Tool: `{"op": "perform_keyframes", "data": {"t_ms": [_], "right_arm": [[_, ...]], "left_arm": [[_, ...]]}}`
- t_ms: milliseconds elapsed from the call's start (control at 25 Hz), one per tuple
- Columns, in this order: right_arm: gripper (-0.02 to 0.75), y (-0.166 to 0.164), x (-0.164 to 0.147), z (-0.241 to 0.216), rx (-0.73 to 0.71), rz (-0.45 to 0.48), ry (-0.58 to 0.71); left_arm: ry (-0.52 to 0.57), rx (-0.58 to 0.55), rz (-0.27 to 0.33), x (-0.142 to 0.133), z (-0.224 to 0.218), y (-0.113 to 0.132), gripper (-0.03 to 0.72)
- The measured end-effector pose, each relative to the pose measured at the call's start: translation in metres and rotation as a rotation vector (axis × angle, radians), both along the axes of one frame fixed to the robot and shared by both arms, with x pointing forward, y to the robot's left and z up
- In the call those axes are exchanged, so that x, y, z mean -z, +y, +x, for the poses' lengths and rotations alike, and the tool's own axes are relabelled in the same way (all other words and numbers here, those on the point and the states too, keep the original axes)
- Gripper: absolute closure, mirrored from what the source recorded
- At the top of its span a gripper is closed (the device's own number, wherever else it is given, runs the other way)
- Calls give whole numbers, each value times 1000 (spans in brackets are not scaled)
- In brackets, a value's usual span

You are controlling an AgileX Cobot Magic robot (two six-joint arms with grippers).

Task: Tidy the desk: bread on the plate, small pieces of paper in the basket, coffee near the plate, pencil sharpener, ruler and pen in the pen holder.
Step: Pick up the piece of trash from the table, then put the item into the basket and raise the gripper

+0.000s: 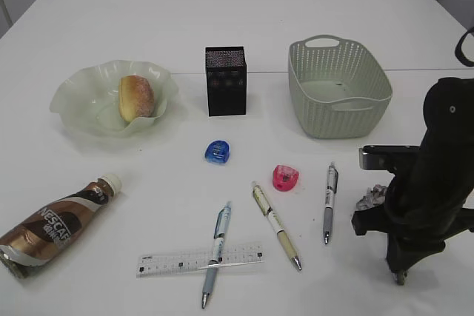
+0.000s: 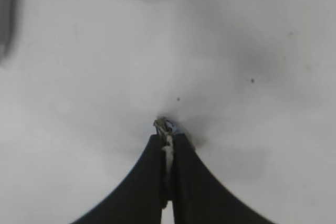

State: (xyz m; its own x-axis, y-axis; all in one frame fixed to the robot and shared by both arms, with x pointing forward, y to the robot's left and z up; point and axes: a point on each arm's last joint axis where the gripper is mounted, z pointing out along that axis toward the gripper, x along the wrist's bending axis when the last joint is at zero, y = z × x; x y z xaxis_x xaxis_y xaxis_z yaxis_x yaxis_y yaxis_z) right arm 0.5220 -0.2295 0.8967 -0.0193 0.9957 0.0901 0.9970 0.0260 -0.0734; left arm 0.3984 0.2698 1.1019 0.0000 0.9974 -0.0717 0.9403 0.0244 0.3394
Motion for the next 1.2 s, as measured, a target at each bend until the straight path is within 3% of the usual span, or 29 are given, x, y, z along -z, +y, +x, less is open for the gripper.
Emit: {"op": "perform_keyframes", "data": {"t_ms": [280,600,1000,1200], "right_arm": [[740,-1,-29,-6,-7,16,-50],[740,-4,-102,-14,-22,50,-305],[740,-2,-187,32,-65,25,-681],[740,7,-200,73,-63,33,-742]], "left_arm": [[-7,-1,27,0,1,2,274],[-12,-2,77,1,1,7,305],[-13,-2,79,1,1,7,328],[-13,-2,79,1,1,7,328]]}}
